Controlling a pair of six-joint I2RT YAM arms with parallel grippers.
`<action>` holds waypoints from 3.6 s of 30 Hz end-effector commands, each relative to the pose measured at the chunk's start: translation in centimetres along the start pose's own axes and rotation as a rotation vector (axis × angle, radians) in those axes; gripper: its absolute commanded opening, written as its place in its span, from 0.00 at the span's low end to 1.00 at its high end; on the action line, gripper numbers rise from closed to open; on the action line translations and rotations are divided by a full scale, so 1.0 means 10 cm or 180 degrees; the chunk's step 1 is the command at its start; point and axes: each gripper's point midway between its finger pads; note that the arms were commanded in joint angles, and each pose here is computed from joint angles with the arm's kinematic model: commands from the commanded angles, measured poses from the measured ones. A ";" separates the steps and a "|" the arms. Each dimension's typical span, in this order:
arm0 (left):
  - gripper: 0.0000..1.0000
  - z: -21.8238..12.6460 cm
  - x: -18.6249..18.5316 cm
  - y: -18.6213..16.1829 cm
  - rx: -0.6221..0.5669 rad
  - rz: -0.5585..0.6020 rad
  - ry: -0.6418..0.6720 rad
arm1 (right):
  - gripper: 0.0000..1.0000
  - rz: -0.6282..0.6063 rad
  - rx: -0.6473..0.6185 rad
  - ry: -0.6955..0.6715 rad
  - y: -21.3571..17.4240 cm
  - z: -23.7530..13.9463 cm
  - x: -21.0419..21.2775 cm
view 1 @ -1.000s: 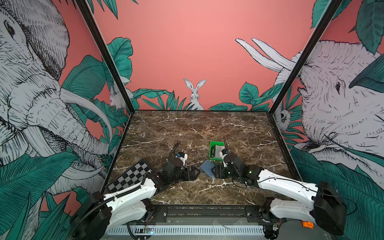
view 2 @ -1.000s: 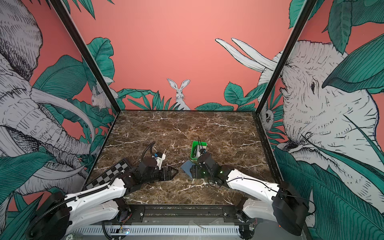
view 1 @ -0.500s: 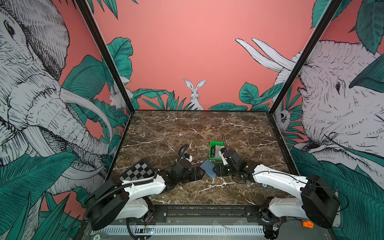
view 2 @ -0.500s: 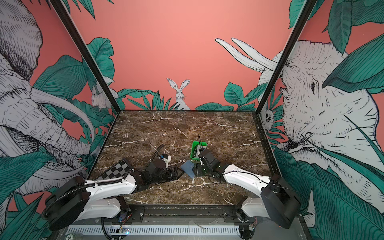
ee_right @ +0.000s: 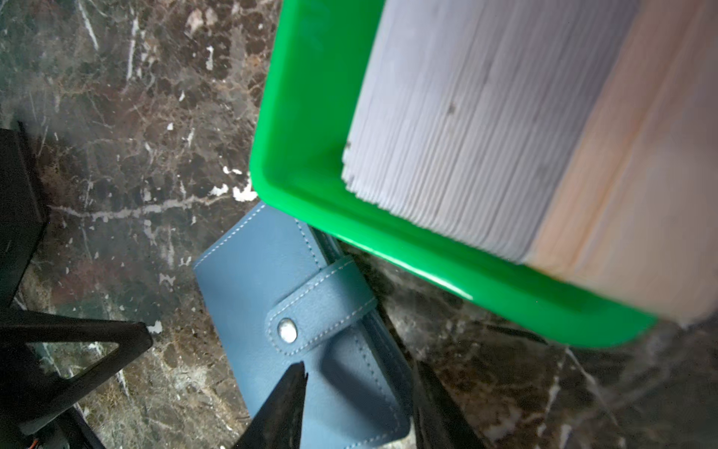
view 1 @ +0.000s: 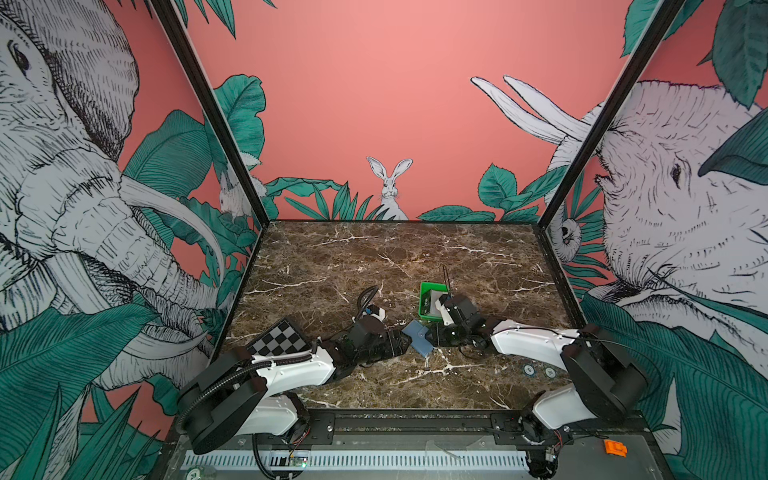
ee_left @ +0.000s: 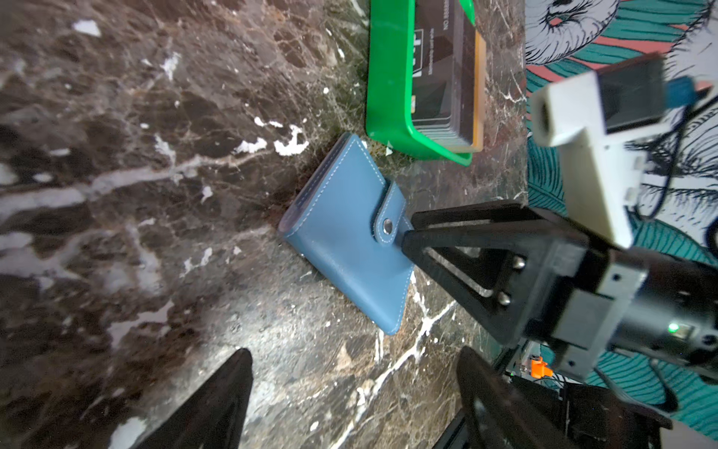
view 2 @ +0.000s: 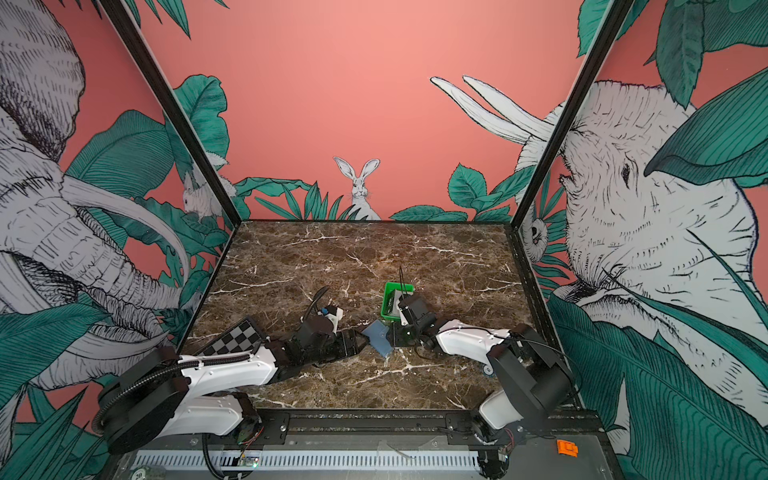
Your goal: Put the credit cards into the card holder
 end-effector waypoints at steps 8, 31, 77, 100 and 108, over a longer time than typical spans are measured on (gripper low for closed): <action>0.82 -0.12 0.04 0.12 -0.0017 -0.0004 -0.0127 | 0.41 0.0144 -0.0041 0.0108 -0.17 0.00 0.11; 0.70 0.15 0.00 0.06 0.0440 0.0158 -0.0321 | 0.38 0.0089 -0.0137 0.0077 0.04 -0.07 0.27; 0.63 0.44 -0.07 0.01 0.0732 0.0063 -0.0785 | 0.03 0.0403 0.0041 0.0361 -0.49 0.04 0.18; 0.43 0.34 -0.21 -0.14 0.0886 0.0107 -0.1015 | 0.01 0.0412 0.0110 0.0162 -0.61 0.05 0.06; 0.31 0.38 -0.18 -0.11 0.0857 0.0103 -0.0898 | 0.00 0.0422 0.0086 0.0163 -0.60 0.05 0.06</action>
Point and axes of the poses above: each gripper's point midway between its finger pads, its own z axis out along the fingers, its own x axis along the line the jaws close on, y = z × x, and after that the axes turned 11 degrees about -z, right-handed
